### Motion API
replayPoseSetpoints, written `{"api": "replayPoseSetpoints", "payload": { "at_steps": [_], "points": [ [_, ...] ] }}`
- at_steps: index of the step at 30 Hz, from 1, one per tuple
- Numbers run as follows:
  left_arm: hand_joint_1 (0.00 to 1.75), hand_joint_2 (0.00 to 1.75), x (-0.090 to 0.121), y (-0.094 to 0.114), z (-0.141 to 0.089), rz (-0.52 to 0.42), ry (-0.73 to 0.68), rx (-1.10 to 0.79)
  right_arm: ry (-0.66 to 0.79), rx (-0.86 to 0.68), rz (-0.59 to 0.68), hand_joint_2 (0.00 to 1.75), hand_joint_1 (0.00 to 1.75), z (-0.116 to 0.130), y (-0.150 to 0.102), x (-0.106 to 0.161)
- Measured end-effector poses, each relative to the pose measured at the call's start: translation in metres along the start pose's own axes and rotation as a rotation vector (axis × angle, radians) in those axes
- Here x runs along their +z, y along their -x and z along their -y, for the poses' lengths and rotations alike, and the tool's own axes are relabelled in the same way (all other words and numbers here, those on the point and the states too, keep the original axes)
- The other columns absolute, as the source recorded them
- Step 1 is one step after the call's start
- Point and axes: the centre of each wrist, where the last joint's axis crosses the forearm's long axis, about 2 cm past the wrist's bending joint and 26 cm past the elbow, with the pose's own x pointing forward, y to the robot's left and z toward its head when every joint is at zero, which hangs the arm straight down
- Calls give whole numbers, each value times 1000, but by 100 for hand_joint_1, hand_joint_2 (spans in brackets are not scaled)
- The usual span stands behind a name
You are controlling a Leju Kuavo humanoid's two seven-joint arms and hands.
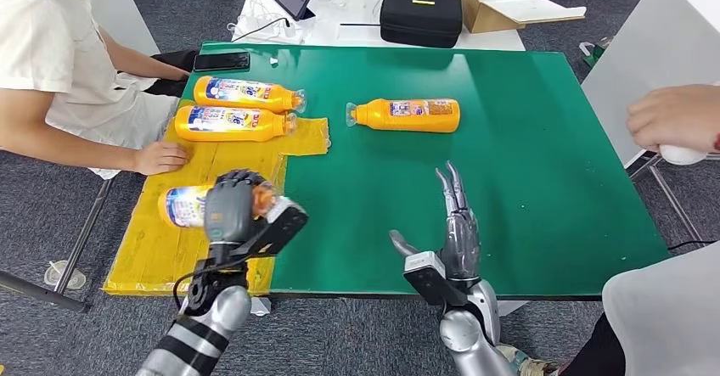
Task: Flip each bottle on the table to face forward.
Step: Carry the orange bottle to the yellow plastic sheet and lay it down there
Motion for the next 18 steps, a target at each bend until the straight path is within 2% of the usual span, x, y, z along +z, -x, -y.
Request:
{"api": "replayPoseSetpoints", "payload": {
  "at_steps": [7, 17, 18],
  "points": [
    [175, 175, -25, 6, 18, -37, 347, -174, -23, -44, -20, 175, 0, -9, 5, -9],
    [174, 175, -31, 15, 27, -69, 552, -278, -48, -68, -56, 175, 0, -20, 13, -9],
    [165, 175, -31, 16, 28, -74, 570, -276, -51, -73, -60, 175, 0, -21, 13, -8]
  ]
}}
